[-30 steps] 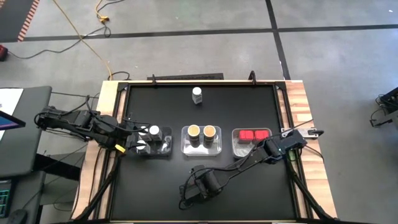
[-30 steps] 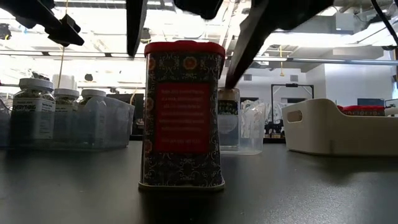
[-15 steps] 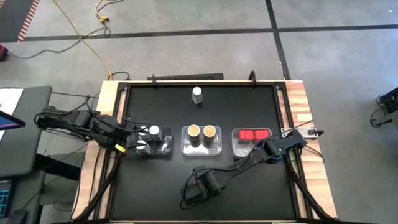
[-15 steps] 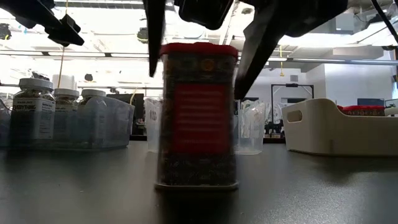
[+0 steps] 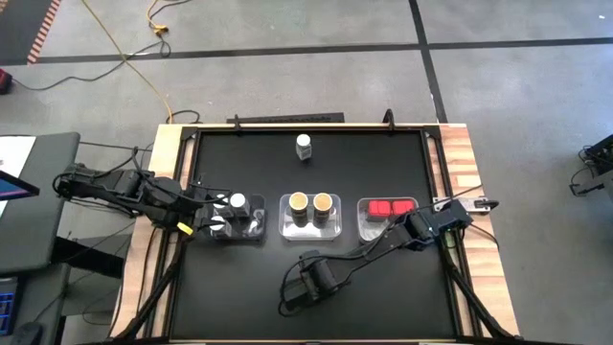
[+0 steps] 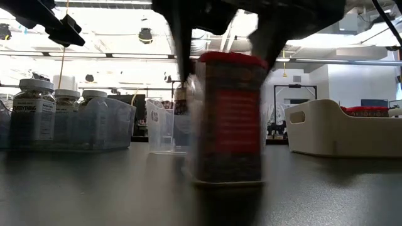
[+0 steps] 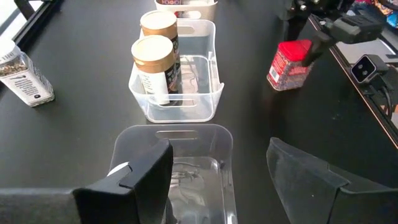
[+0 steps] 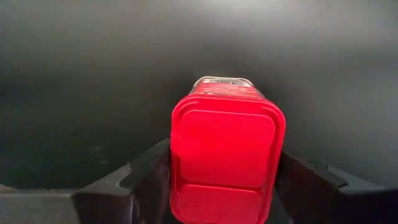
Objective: Sort spices by type
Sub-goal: Put the red seasoning bottle into the gray bin
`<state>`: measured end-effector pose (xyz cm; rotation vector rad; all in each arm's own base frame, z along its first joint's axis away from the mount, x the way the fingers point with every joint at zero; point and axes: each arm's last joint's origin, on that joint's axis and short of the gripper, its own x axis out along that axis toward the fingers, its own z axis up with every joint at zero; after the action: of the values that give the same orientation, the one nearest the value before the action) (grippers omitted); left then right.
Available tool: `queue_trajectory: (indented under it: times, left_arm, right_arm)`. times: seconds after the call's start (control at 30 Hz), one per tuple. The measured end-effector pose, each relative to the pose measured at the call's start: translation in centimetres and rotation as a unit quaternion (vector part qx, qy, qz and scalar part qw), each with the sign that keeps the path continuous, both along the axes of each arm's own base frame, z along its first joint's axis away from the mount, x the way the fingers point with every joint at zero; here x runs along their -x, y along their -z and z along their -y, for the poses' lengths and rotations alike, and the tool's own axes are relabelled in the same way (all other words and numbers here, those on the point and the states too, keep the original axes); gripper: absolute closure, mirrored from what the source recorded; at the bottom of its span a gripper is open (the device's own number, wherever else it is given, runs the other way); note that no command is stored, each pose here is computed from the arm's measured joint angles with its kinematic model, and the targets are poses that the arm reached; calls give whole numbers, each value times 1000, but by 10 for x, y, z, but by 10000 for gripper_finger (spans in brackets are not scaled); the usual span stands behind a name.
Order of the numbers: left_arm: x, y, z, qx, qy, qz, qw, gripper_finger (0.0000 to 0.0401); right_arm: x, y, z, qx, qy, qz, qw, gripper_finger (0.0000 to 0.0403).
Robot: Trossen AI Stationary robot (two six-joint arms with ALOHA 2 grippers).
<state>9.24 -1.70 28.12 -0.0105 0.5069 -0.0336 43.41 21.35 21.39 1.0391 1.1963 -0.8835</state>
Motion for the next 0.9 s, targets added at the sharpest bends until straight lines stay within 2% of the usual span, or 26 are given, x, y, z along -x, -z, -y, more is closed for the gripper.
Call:
queue_trajectory:
  times: [0.1, 0.23, 0.47, 0.6, 0.73, 0.83, 0.9]
  left_arm:
    - [0, 0, 0, 0, 0, 0, 1000, 152]
    - [0, 0, 0, 0, 0, 0, 1000, 152]
    - [0, 0, 0, 9, -5, -1, 1000, 152]
    - [0, 0, 0, 22, -12, -3, 1000, 152]
    - [0, 0, 0, 35, -20, -4, 999, 152]
    - [0, 0, 0, 38, -21, -4, 999, 152]
    - [0, 0, 0, 39, -22, -4, 999, 152]
  right_arm:
    - [4, 1, 1, 4, -8, -22, 1000, 123]
    - [7, -2, 0, 7, -53, -32, 998, 123]
    - [39, -38, 1, 50, -149, -80, 984, 156]
    - [51, -66, -3, 99, -215, -22, 971, 193]
    - [65, -92, -1, 105, -234, 4, 966, 227]
    - [68, -97, -1, 144, -232, 21, 962, 241]
    - [69, -102, 1, 150, -230, 30, 961, 247]
